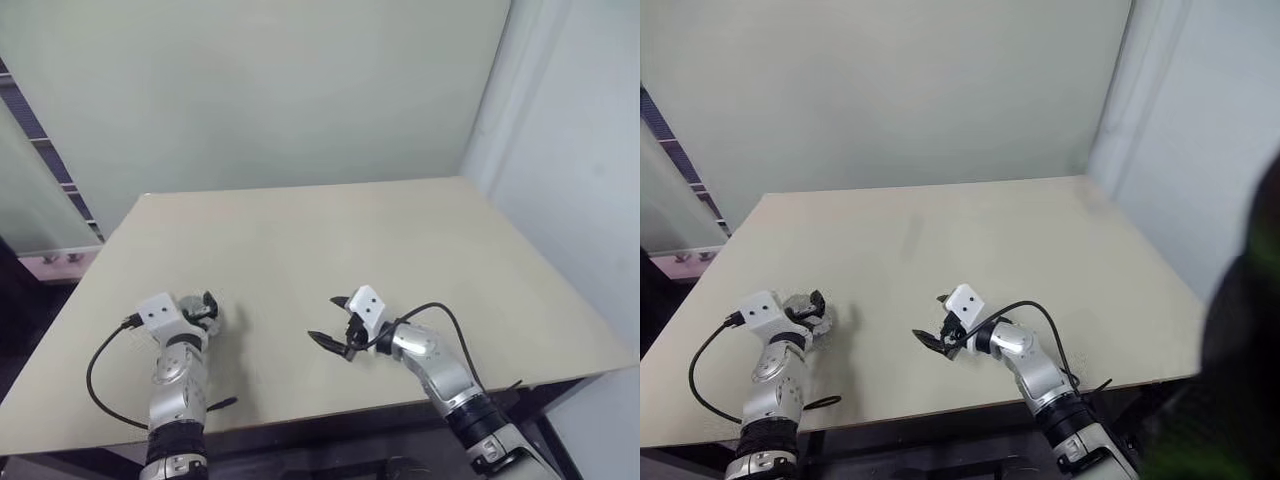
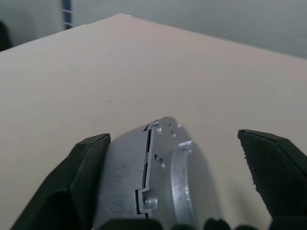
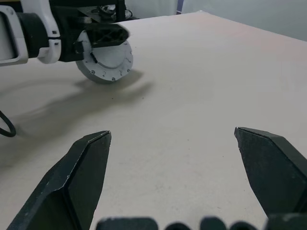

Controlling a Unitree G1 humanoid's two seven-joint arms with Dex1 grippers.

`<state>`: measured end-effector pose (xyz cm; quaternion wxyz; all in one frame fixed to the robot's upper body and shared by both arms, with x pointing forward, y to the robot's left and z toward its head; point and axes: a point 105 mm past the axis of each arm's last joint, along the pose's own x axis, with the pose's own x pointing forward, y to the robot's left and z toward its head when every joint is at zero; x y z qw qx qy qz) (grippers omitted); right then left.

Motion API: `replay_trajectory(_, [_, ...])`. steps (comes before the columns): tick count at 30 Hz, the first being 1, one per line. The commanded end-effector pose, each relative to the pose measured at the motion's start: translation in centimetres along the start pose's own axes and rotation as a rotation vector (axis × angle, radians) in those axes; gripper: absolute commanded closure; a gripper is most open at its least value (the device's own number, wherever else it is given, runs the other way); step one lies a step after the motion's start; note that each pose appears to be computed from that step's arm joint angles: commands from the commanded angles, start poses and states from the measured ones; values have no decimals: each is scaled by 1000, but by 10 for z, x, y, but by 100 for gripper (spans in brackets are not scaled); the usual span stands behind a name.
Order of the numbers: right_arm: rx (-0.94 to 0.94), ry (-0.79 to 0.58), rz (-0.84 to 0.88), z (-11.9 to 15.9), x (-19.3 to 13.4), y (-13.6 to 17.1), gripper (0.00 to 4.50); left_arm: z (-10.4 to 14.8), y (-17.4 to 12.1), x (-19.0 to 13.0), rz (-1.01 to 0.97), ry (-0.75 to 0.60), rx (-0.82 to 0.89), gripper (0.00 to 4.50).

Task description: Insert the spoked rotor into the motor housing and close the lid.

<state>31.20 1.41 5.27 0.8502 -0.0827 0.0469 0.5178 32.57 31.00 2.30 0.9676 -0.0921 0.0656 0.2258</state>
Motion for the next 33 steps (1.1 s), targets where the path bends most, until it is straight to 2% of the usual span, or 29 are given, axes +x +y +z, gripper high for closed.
replay_trajectory(1, [-30, -47, -9, 14, 0, -3, 0, 18, 13, -4, 29, -66, 51, 6])
replay_trajectory(8, [1, -44, -30, 9, -3, -6, 0, 20, 30, -22, 24, -75, 96, 6])
replay_trajectory(12, [21, -49, -66, 9, -9, -15, 0, 30, 21, -31, -71, -112, 157, 6])
replay_trajectory(16, [52, -54, -172, 12, -26, -42, 0, 45, -16, -50, -333, -172, 242, 6])
replay_trajectory(20, [71, -37, -255, 10, -52, -62, 0, 50, -49, -80, -596, -150, 240, 6])
replay_trajectory(23, [82, 4, -279, 2, -71, -63, 0, 51, -66, -103, -732, -107, 224, 6])
replay_trajectory(27, [88, 71, -291, -11, -90, -58, 0, 48, -78, -117, -824, -49, 225, 6])
replay_trajectory(33, [87, 108, -335, -16, -107, -62, 0, 44, -89, -113, -847, -32, 221, 6])
